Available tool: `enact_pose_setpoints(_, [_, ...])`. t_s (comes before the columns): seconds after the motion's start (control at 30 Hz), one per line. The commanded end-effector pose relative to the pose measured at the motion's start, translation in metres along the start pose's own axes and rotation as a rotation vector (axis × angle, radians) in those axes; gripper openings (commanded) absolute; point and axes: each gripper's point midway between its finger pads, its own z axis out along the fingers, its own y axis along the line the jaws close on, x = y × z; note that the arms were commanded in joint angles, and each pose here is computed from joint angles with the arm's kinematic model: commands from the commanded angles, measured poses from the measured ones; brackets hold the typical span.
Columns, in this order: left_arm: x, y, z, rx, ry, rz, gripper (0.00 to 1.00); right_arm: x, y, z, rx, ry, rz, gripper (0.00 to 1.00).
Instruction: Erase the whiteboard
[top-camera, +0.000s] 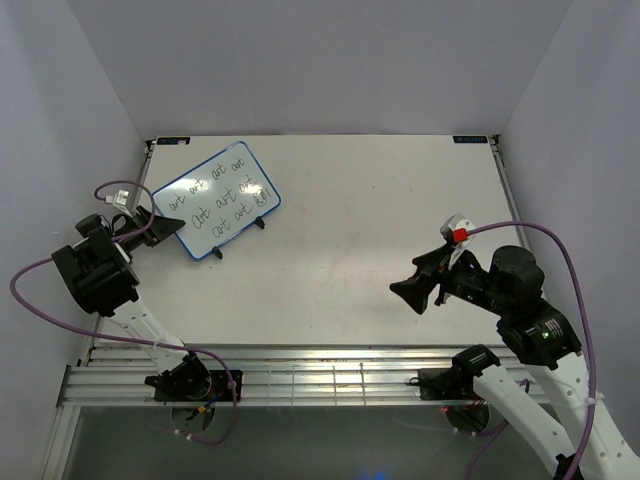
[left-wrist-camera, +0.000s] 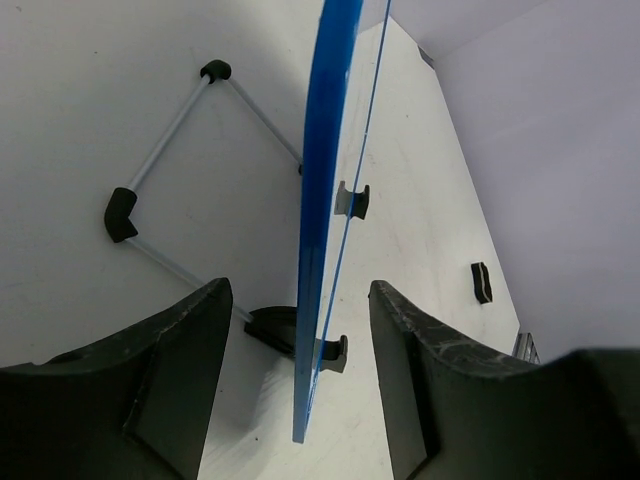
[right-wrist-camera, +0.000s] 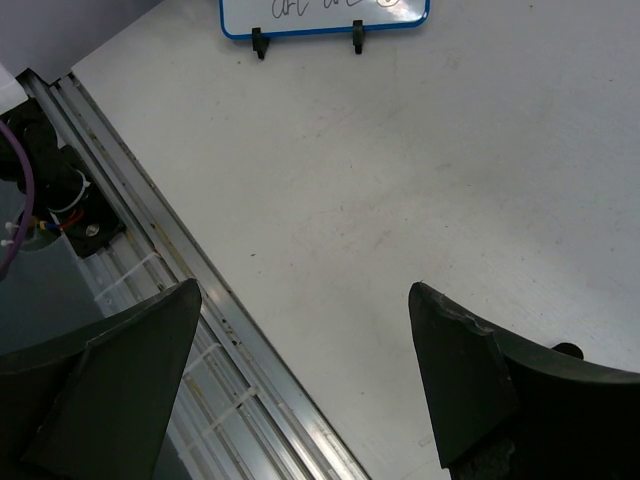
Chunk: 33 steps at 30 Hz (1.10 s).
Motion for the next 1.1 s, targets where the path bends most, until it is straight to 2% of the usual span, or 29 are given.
enact_pose_setpoints(0.0, [-0.011, -0.015, 0.004, 0.083, 0.018, 0.092, 0.65, -0.018, 0.003, -0.004, -0.004, -0.047, -0.036, 0.9])
enact_pose_setpoints(0.2, [-0.012, -0.01, 0.007, 0.109, 0.03, 0.086, 0.53, -0.019, 0.003, -0.003, -0.002, -0.043, -0.035, 0.9])
enact_pose_setpoints(0.37, [-0.014, -0.012, 0.013, 0.124, 0.039, 0.109, 0.5, -0.019, 0.002, -0.001, -0.004, -0.045, -0.034, 0.9])
enact_pose_setpoints(0.63, [-0.012, -0.006, 0.016, 0.13, 0.042, 0.104, 0.37, -0.019, 0.003, 0.0, -0.01, -0.042, -0.032, 0.9])
enact_pose_setpoints(0.67, [-0.013, -0.006, 0.016, 0.132, 0.041, 0.11, 0.31, -0.019, 0.003, 0.0, -0.011, -0.042, -0.034, 0.9])
enact_pose_setpoints(0.73, [-0.012, -0.007, 0.016, 0.14, 0.044, 0.111, 0.27, -0.018, 0.003, 0.001, -0.014, -0.04, -0.033, 0.9])
enact_pose_setpoints(0.77, [-0.013, -0.007, 0.016, 0.143, 0.044, 0.117, 0.21, -0.018, 0.002, 0.002, -0.014, -0.038, -0.03, 0.9])
enact_pose_setpoints(0.8, [-0.013, -0.007, 0.016, 0.146, 0.045, 0.119, 0.1, -0.018, 0.003, 0.002, -0.017, -0.037, -0.03, 0.9])
enact_pose_setpoints(0.87, [-0.014, -0.008, 0.016, 0.147, 0.042, 0.129, 0.03, -0.018, 0.003, 0.002, -0.016, -0.039, -0.031, 0.9])
enact_pose_setpoints(0.9, [-0.013, -0.008, 0.016, 0.15, 0.044, 0.128, 0.0, -0.018, 0.003, 0.002, -0.016, -0.039, -0.031, 0.9])
enact_pose_setpoints(1.07, [-0.015, -0.014, 0.015, 0.156, 0.03, 0.191, 0.0, -0.016, 0.003, 0.003, -0.023, -0.036, -0.03, 0.9])
